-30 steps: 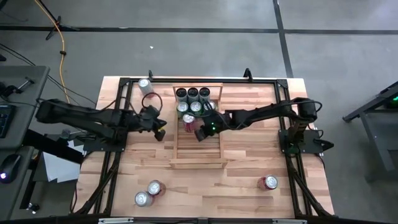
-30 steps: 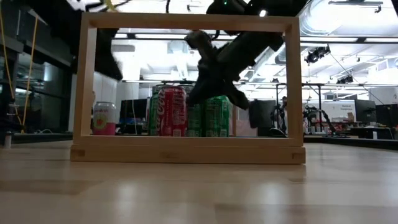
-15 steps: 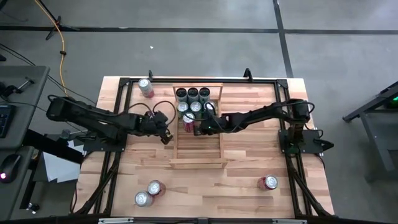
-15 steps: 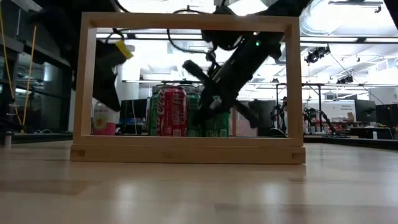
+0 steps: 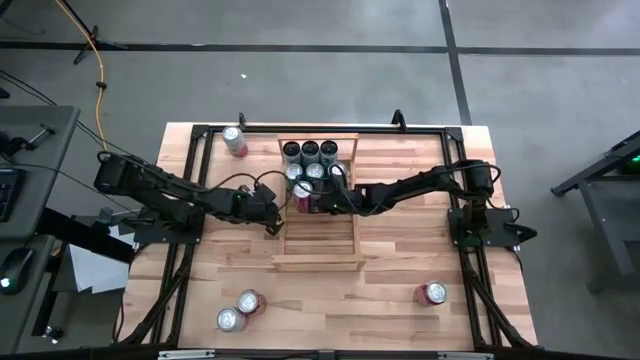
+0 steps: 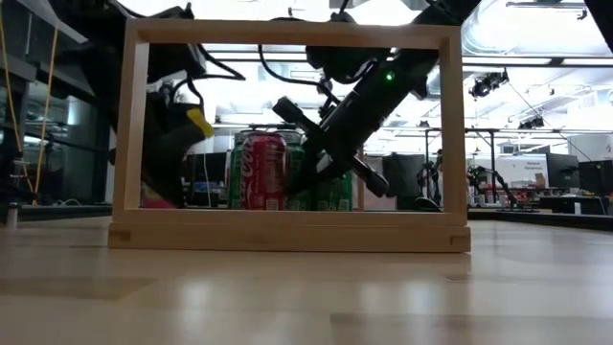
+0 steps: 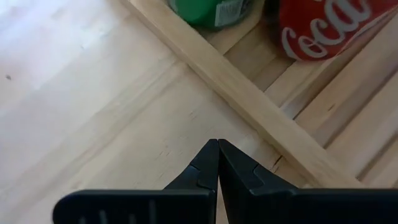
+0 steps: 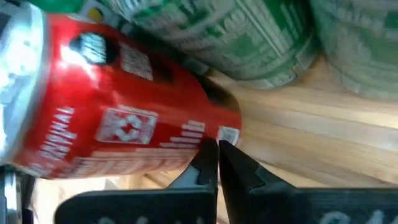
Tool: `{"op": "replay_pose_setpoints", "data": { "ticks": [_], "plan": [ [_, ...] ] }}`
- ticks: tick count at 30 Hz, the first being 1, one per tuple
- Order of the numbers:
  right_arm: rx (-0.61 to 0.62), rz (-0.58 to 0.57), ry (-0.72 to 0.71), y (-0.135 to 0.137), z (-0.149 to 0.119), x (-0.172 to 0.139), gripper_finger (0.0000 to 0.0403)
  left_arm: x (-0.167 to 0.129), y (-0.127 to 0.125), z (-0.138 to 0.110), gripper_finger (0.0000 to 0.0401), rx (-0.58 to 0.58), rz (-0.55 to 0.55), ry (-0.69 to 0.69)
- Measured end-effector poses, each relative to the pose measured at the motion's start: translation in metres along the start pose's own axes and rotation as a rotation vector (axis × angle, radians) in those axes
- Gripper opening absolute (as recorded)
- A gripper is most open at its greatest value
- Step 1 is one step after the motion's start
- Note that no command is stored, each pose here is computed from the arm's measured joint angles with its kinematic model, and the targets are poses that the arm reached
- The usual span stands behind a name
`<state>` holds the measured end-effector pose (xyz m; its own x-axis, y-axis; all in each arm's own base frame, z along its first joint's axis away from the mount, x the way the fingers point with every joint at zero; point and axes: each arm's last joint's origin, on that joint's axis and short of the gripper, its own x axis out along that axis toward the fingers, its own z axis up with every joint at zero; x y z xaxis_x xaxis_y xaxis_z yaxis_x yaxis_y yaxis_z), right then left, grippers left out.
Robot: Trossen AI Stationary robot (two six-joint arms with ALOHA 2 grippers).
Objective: Place canned beverage on shelf
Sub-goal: Put the top left red can on the shelf, then put the right red can on the shelf aligned with the other red can
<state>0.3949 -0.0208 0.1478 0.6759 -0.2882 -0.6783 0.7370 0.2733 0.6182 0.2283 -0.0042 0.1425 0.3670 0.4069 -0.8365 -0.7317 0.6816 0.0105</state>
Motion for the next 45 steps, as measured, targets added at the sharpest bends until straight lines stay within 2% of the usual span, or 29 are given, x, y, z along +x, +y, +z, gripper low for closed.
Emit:
{"op": "replay_pose_setpoints", "data": {
  "ticks": [9,21,26,31,37,41,45],
  "plan": [
    [0.007,0.03,0.016,0.002,0.0,0.001,0.0,0.011,-0.013,-0.007,0.0,0.011,-0.036,0.009],
    [0.055,0.074,0.008,0.005,0.005,0.003,0.0,0.022,-0.024,-0.011,0.0,-0.031,-0.081,0.004],
    [0.07,0.134,-0.019,0.01,0.008,0.002,0.0,0.022,-0.026,-0.01,0.0,-0.044,-0.098,0.0],
    [0.013,0.131,0.035,0.009,0.005,0.002,0.0,0.022,-0.026,-0.01,0.0,-0.043,-0.101,0.002],
    [0.003,0.094,0.053,0.005,0.004,0.003,0.0,0.021,-0.026,-0.01,0.0,-0.04,-0.104,0.003],
    [-0.015,0.096,0.071,0.005,0.003,0.003,0.0,0.021,-0.025,-0.01,0.0,0.003,-0.103,0.004],
    [-0.131,0.103,0.112,0.007,0.008,-0.007,0.0,0.008,-0.019,-0.009,0.0,0.09,-0.126,0.044]
  ]
}}
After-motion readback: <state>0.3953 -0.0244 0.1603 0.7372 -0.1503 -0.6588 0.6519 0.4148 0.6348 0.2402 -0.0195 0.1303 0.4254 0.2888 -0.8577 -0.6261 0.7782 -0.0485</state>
